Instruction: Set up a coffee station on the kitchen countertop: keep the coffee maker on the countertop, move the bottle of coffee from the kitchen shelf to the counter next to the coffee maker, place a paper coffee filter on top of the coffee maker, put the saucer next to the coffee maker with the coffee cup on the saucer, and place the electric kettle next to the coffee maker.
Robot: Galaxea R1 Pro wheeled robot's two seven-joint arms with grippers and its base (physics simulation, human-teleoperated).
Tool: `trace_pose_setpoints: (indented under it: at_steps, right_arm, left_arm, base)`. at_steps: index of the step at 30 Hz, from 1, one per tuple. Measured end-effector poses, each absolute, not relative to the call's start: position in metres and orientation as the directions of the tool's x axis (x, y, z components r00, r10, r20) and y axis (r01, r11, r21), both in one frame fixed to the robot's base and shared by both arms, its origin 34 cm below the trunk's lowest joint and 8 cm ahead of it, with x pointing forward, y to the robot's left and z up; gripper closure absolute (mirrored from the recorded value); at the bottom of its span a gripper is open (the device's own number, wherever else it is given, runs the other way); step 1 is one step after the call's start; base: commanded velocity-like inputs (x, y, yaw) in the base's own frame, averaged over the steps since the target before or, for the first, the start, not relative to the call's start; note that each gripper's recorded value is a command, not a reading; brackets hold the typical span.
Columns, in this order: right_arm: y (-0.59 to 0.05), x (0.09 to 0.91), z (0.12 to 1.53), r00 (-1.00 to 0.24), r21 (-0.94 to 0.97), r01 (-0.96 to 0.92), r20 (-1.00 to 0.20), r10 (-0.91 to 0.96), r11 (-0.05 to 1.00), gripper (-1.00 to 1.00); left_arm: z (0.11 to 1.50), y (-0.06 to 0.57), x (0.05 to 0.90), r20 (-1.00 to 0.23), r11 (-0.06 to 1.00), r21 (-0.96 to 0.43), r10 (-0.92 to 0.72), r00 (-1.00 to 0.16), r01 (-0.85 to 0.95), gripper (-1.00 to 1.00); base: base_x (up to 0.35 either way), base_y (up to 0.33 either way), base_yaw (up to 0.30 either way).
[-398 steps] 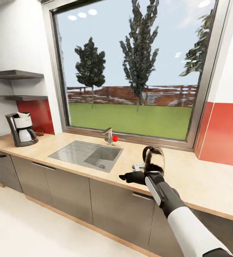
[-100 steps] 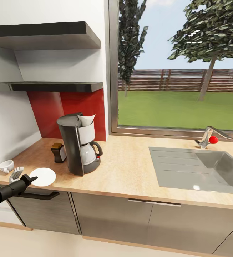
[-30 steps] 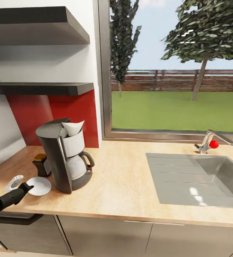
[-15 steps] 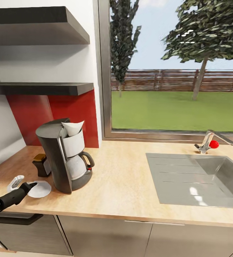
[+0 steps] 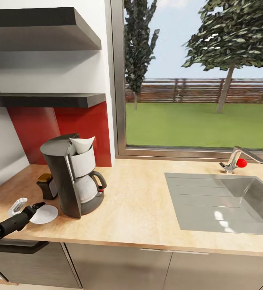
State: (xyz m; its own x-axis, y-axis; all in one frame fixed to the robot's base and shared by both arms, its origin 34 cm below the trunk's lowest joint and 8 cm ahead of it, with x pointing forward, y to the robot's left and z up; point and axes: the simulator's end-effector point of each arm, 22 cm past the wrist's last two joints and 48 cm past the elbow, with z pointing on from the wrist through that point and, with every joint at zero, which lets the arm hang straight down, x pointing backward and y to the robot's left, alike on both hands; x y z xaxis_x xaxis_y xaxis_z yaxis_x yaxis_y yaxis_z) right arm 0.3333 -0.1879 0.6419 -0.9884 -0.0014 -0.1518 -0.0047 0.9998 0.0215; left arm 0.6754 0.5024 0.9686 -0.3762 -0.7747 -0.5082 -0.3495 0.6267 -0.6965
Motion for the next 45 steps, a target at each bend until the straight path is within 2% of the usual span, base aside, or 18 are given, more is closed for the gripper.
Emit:
trace_pose_setpoints:
  at_steps: [12, 28, 34, 39, 42, 45]
  right_arm:
    - [-0.188, 0.333, 0.642, -0.988, 0.022, -0.005, -0.152, -0.002, 1.000, -1.00]
    - [-0.188, 0.333, 0.642, -0.988, 0.022, -0.005, -0.152, -0.001, 1.000, -1.00]
    - [-0.187, 0.334, 0.642, -0.988, 0.023, -0.003, -0.153, 0.000, 1.000, -1.00]
    - [-0.186, 0.335, 0.642, -0.988, 0.026, -0.002, -0.156, 0.002, 1.000, -1.00]
    - [-0.185, 0.336, 0.642, -0.987, 0.027, -0.002, -0.158, 0.002, 1.000, -1.00]
    - [-0.185, 0.342, 0.644, -0.982, 0.028, 0.000, -0.189, 0.005, 1.000, -1.00]
  left_arm:
    - [0.969, 0.502, 0.675, -0.508, 0.626, -0.697, -0.775, -0.376, -0.349, -1.00]
    - [0.968, 0.502, 0.676, -0.507, 0.626, -0.697, -0.775, -0.377, -0.349, -1.00]
    - [0.968, 0.496, 0.677, -0.503, 0.623, -0.705, -0.776, -0.381, -0.338, -1.00]
    - [0.957, 0.468, 0.674, -0.482, 0.610, -0.733, -0.778, -0.402, -0.300, -1.00]
    - [0.952, 0.458, 0.666, -0.518, 0.623, -0.745, -0.766, -0.381, -0.238, -1.00]
    - [0.923, 0.430, 0.620, -0.506, 0.615, -0.775, -0.742, -0.439, -0.146, -1.00]
  base:
    - [-0.114, 0.163, 0.000]
    - [-0.017, 0.015, 0.000]
    - [-0.216, 0.080, 0.000]
    - [-0.301, 0.121, 0.000]
    - [-0.305, 0.101, 0.000]
    - [-0.146, 0.043, 0.000]
